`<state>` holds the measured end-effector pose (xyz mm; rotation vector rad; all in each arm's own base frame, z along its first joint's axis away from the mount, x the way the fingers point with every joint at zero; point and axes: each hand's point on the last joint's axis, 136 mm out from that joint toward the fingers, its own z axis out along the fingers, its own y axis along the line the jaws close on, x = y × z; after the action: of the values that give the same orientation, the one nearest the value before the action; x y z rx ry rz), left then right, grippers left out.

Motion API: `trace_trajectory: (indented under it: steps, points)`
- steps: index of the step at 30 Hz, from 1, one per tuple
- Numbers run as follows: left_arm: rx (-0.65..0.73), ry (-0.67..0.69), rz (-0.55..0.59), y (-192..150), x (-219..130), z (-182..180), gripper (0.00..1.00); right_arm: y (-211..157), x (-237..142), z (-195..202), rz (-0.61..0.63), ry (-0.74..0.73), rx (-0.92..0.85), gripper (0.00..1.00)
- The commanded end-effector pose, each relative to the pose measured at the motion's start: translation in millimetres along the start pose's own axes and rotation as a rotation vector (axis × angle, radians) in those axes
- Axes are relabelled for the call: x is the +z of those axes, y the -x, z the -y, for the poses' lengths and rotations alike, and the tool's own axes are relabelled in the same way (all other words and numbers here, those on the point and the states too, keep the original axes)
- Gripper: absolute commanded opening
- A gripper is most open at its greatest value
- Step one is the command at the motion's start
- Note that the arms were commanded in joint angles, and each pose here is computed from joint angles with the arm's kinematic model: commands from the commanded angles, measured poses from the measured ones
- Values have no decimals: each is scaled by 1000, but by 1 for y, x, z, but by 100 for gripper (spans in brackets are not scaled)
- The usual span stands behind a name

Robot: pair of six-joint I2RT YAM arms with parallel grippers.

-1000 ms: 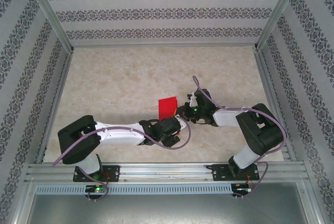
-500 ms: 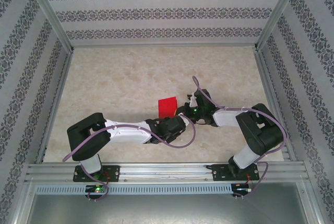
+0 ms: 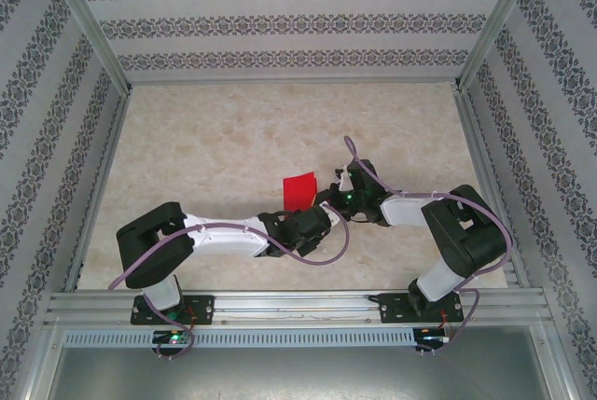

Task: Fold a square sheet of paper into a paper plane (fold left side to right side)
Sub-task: Fold the triangle a second time at the center of the table.

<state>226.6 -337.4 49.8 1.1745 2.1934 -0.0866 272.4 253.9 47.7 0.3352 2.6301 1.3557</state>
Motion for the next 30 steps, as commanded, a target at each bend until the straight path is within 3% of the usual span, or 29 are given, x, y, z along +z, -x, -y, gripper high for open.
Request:
trace_trajectory:
  steps: [1, 6, 9, 14, 17, 22, 30]
  points:
    - [-6, -20, 36, 6, -8, 5, 16, 6, -4, -2, 21, 4, -4, 4]
    - [-29, -31, 44, 8, -12, 5, 6, 10, -8, -5, 32, 9, -18, 9]
    - [-54, -45, 52, 10, -15, 5, 0, 17, -16, -12, 64, 19, -44, 18]
    - [-136, -106, 62, 14, -20, 3, 0, 26, -39, -15, 139, 5, -82, 32]
    - [-212, -178, 76, 18, -24, 2, 0, 28, -55, -6, 186, -24, -86, 35]
    - [-378, -330, 93, 25, -30, -2, 0, 15, -75, 11, 205, -67, -95, 29]
    - [-642, -563, 119, 25, -30, -10, 0, -19, -72, 21, 132, -45, -95, 1]
